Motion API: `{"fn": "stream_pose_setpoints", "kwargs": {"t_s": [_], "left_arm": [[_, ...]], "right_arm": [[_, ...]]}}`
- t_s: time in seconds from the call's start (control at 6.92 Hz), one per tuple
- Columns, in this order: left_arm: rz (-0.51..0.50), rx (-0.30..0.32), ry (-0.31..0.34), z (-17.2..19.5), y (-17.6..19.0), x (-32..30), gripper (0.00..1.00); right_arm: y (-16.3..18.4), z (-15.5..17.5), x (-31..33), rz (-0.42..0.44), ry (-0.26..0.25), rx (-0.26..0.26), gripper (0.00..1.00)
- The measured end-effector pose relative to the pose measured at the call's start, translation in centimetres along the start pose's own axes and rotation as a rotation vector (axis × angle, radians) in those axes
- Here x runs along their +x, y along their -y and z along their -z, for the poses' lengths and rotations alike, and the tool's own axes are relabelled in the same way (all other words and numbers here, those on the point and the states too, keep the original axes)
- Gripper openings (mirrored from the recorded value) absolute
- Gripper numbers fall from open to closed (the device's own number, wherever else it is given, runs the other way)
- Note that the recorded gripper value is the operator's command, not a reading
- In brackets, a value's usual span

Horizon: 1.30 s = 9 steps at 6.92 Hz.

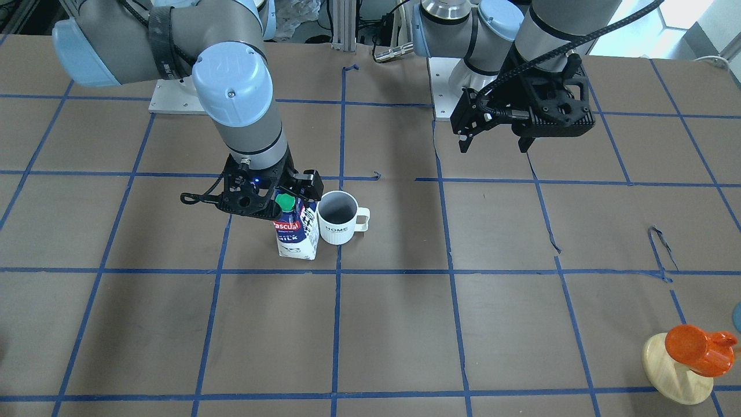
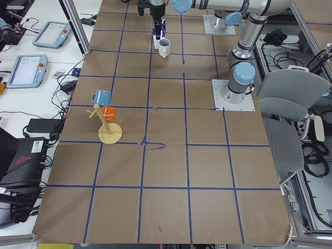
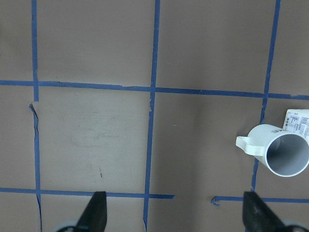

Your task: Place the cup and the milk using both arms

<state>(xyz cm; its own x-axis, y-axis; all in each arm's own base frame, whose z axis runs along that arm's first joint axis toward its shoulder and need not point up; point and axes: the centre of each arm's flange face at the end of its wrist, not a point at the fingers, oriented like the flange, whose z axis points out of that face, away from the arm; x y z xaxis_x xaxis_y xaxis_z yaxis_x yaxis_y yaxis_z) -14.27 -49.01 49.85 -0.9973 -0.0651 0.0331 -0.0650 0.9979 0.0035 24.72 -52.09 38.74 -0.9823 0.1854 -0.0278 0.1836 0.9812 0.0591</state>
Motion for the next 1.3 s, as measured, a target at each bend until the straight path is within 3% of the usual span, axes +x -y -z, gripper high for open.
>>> {"fn": "stream_pose_setpoints", "kwargs": {"t_s": [0.14, 0.43, 0.58, 0.87, 1.3], "left_arm": [[0.0, 0.0, 0.0, 0.0, 0.0, 0.0, 1.0], [0.0, -0.001, 0.0, 0.0, 0.0, 0.0, 1.0], [0.0, -0.001, 0.0, 0.0, 0.0, 0.0, 1.0], [0.0, -0.002, 0.0, 0.0, 0.0, 0.0, 1.0], [0.0, 0.0, 0.001, 0.0, 0.0, 0.0, 1.0]], "right_arm": [[0.8, 3.2, 2.2, -0.006, 0.017, 0.046, 1.0], [1.2, 7.2, 7.0, -0.04, 0.021, 0.058, 1.0], [0.7, 9.0, 8.4, -0.018, 0.016, 0.076, 1.0], [0.2, 10.6, 9.8, 0.055, -0.043, 0.112, 1.0], [0.0, 10.9, 9.9, 0.087, -0.038, 0.116, 1.0]]}}
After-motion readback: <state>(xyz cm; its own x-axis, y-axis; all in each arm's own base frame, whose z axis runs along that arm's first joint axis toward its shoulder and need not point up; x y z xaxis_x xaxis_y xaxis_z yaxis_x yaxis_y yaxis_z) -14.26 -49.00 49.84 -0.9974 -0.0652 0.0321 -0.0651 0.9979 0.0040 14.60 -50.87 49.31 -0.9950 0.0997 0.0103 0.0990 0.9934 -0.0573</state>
